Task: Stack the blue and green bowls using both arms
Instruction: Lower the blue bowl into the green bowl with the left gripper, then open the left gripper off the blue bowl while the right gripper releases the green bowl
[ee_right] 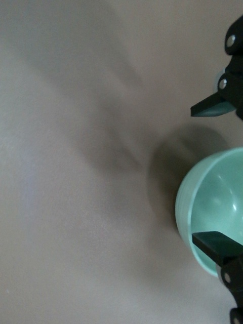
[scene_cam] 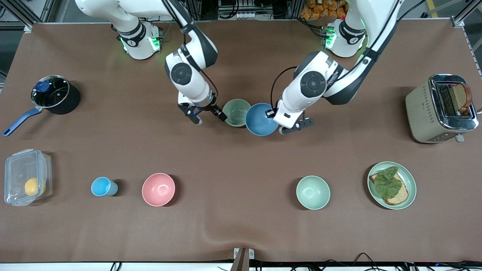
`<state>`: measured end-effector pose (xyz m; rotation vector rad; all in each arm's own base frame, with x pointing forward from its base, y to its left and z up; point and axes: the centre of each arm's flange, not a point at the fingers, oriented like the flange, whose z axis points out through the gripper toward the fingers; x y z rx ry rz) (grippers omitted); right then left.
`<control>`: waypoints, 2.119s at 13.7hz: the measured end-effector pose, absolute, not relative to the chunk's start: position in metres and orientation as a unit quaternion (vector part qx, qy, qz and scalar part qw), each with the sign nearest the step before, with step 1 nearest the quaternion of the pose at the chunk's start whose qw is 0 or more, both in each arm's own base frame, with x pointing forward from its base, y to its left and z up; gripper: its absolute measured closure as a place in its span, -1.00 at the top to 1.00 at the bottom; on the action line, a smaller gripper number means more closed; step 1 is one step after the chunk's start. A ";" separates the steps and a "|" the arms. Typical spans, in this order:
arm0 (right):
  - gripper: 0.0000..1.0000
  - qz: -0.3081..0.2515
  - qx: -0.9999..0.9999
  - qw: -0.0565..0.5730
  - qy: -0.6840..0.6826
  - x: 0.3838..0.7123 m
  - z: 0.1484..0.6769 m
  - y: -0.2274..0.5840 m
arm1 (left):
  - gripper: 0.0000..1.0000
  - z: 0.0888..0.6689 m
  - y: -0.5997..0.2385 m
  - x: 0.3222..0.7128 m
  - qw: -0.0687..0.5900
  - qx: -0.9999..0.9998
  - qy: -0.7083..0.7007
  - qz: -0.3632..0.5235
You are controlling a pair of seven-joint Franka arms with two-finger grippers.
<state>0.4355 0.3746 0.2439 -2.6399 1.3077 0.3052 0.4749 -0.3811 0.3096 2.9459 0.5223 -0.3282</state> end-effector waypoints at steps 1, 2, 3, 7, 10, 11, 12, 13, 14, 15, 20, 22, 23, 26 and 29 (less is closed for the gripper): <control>1.00 0.124 -0.868 0.103 0.470 0.437 0.244 0.372 | -0.89 0.306 -0.388 0.470 0.067 0.976 0.173 -0.110; 1.00 0.141 -0.850 0.113 0.495 0.439 0.242 0.369 | -0.89 0.303 -0.396 0.465 0.067 0.977 0.170 -0.112; 1.00 0.153 -0.835 0.118 0.514 0.441 0.239 0.366 | -0.89 0.299 -0.403 0.458 0.066 0.977 0.164 -0.115; 1.00 0.178 -0.803 0.110 0.558 0.447 0.212 0.348 | -0.89 0.277 -0.445 0.424 0.074 0.977 0.157 -0.125; 1.00 0.206 -0.760 0.125 0.603 0.459 0.193 0.323 | -0.89 0.265 -0.457 0.415 0.079 0.977 0.153 -0.129; 1.00 0.214 -0.752 0.135 0.609 0.461 0.190 0.319 | -0.89 0.262 -0.457 0.416 0.082 0.976 0.154 -0.129; 1.00 0.221 -0.745 0.142 0.613 0.461 0.187 0.317 | -0.89 0.261 -0.457 0.417 0.085 0.976 0.156 -0.128; 1.00 0.227 -0.737 0.147 0.619 0.460 0.184 0.316 | -0.89 0.258 -0.457 0.418 0.086 0.976 0.157 -0.127; 1.00 0.232 -0.732 0.150 0.623 0.459 0.181 0.316 | -0.89 0.255 -0.457 0.418 0.086 0.976 0.157 -0.126; 1.00 0.235 -0.729 0.150 0.625 0.458 0.179 0.317 | -0.89 0.250 -0.457 0.418 0.084 0.976 0.157 -0.124; 1.00 0.242 -0.721 0.152 0.631 0.455 0.174 0.320 | -0.89 0.227 -0.466 0.409 0.078 0.977 0.159 -0.119; 1.00 0.243 -0.720 0.154 0.631 0.456 0.176 0.323 | -0.89 0.228 -0.469 0.410 0.080 0.977 0.158 -0.118; 1.00 0.243 -0.720 0.155 0.631 0.456 0.176 0.323 | -0.89 0.229 -0.470 0.411 0.082 0.977 0.159 -0.118; 1.00 0.244 -0.720 0.155 0.631 0.456 0.176 0.323 | -0.74 0.230 -0.472 0.415 0.085 0.975 0.169 -0.118; 1.00 0.244 -0.720 0.155 0.631 0.456 0.176 0.323 | -0.11 0.237 -0.476 0.423 0.094 0.974 0.174 -0.113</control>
